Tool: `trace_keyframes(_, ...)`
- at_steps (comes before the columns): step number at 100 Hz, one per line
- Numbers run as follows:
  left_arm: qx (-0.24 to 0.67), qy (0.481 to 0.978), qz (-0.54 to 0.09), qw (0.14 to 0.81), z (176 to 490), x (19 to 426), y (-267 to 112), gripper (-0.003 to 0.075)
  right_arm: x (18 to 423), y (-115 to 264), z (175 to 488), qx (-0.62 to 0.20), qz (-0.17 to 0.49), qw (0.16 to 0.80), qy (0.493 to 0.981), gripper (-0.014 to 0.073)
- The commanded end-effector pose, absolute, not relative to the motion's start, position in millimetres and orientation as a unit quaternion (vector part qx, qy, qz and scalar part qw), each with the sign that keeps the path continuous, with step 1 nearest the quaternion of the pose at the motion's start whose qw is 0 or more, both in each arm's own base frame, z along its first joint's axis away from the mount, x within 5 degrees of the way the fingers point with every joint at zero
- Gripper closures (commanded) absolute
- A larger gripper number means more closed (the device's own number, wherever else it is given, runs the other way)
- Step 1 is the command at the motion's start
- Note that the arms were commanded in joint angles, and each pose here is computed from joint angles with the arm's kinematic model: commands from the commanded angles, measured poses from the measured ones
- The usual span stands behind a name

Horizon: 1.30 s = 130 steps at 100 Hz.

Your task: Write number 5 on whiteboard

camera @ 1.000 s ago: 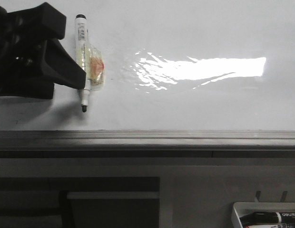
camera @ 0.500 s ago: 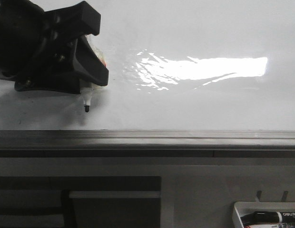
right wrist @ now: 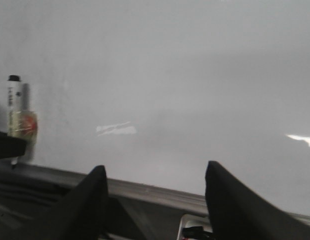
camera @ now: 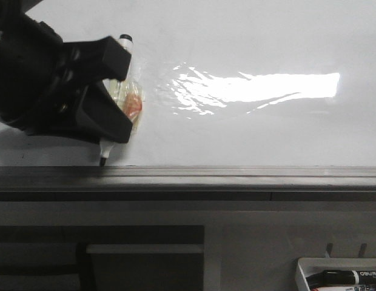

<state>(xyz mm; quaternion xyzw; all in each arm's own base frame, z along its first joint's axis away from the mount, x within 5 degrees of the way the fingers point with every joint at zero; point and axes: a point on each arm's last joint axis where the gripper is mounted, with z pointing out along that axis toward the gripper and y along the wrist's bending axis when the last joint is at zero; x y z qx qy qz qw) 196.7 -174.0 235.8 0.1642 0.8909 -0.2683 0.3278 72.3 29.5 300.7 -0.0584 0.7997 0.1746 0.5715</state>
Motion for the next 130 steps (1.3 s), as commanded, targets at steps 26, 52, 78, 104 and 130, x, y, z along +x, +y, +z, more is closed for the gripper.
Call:
trace_keyframes(26,0.513,0.756,-0.184,0.363,259.4,146.8,-190.2,0.0741,80.9,59.1,317.7,-0.267,0.197,0.563,0.757,0.0216)
trace_keyframes(52,0.688,0.596,-0.129,0.394,267.5,115.9,-202.9,0.0741,85.5,85.3,336.5,-0.409,0.222,0.533,0.706,0.0216)
trace_keyframes(78,0.706,0.570,-0.110,0.405,268.2,114.2,-204.8,0.0741,85.1,111.8,337.2,-0.510,0.244,0.518,0.642,0.0216)
trace_keyframes(104,0.700,0.557,-0.105,0.435,282.5,118.5,-209.7,0.0741,100.1,130.8,327.9,-0.512,0.243,0.507,0.649,0.0216)
trace_keyframes(130,0.689,0.547,-0.109,0.463,303.0,122.0,-215.4,0.0741,107.8,142.6,319.7,-0.528,0.232,0.499,0.647,0.0216)
